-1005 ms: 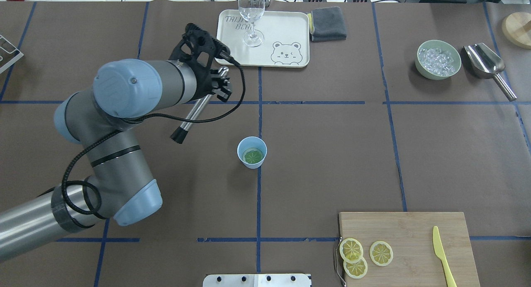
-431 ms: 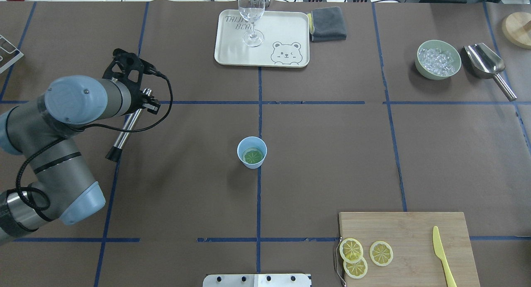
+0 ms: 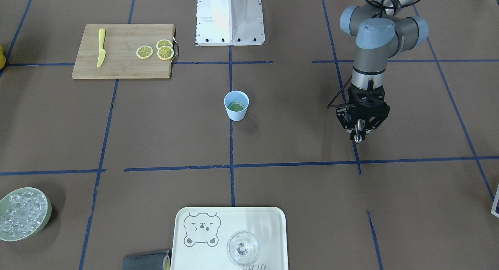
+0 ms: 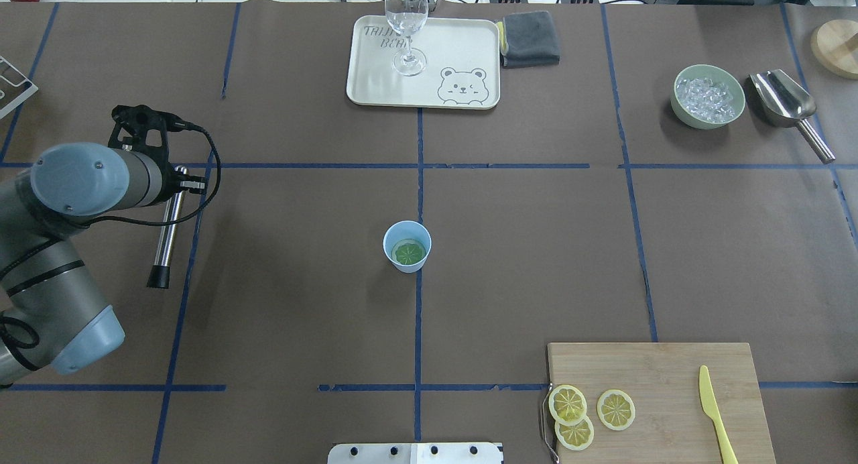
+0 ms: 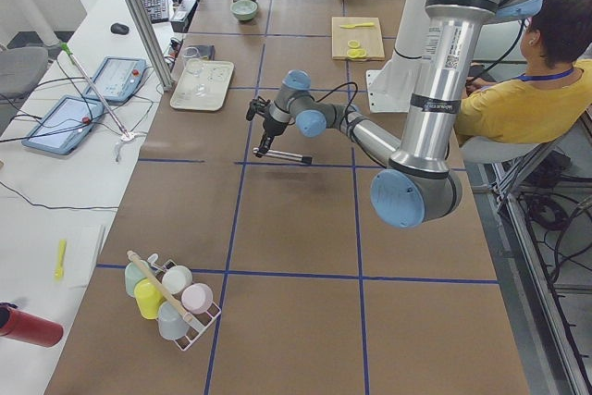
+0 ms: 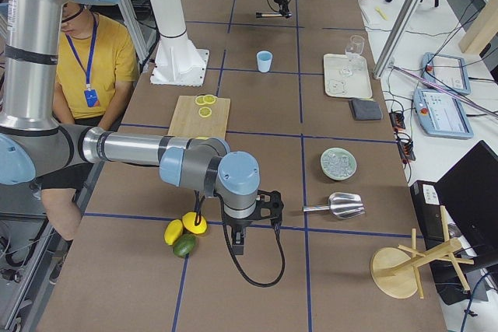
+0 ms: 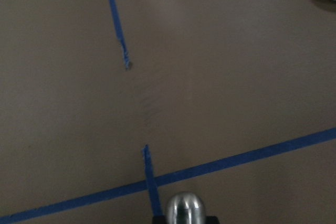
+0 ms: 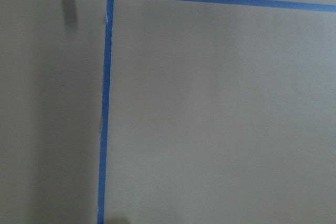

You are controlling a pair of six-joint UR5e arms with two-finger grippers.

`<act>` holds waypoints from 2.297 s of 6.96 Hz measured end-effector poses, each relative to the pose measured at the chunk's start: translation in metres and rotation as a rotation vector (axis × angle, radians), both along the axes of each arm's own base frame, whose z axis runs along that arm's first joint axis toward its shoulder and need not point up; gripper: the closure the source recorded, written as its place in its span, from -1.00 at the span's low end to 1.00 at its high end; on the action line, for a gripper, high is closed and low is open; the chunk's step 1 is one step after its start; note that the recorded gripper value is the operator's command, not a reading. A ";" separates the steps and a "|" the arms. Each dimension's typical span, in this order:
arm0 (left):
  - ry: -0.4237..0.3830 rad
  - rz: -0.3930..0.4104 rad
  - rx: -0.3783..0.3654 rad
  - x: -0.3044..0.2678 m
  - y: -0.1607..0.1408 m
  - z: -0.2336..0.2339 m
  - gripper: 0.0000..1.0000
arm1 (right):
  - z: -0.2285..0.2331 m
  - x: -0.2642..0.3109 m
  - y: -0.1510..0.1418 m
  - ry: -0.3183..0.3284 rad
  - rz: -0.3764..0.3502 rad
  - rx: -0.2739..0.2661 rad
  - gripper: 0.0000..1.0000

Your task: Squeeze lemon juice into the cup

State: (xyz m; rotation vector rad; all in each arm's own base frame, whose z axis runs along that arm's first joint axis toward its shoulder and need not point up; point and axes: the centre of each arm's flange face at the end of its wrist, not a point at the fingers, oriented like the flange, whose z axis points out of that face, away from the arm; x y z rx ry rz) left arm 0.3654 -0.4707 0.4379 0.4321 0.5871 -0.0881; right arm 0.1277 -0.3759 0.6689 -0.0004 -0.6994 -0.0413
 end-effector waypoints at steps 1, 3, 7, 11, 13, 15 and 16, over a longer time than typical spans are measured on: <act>-0.022 -0.001 -0.031 -0.007 0.006 0.021 1.00 | 0.000 0.000 0.000 0.000 0.000 0.000 -1.00; -0.062 0.011 -0.058 -0.018 0.016 0.050 1.00 | 0.000 0.000 0.000 0.000 0.000 0.001 -1.00; -0.081 0.016 -0.071 -0.017 0.018 0.064 -1.00 | 0.008 0.000 -0.002 0.004 0.000 0.029 -1.00; -0.003 0.141 0.005 -0.093 -0.016 0.020 -1.00 | 0.009 0.000 -0.003 0.003 0.002 0.033 -1.00; 0.029 0.265 0.077 -0.209 -0.045 0.023 -1.00 | 0.009 0.000 -0.003 0.003 0.002 0.034 -1.00; -0.008 0.374 0.124 -0.326 -0.044 0.075 -1.00 | 0.009 0.000 -0.003 0.001 0.003 0.034 -1.00; -0.010 0.400 0.101 -0.371 -0.034 0.107 -1.00 | 0.009 0.000 -0.003 0.001 0.003 0.034 -1.00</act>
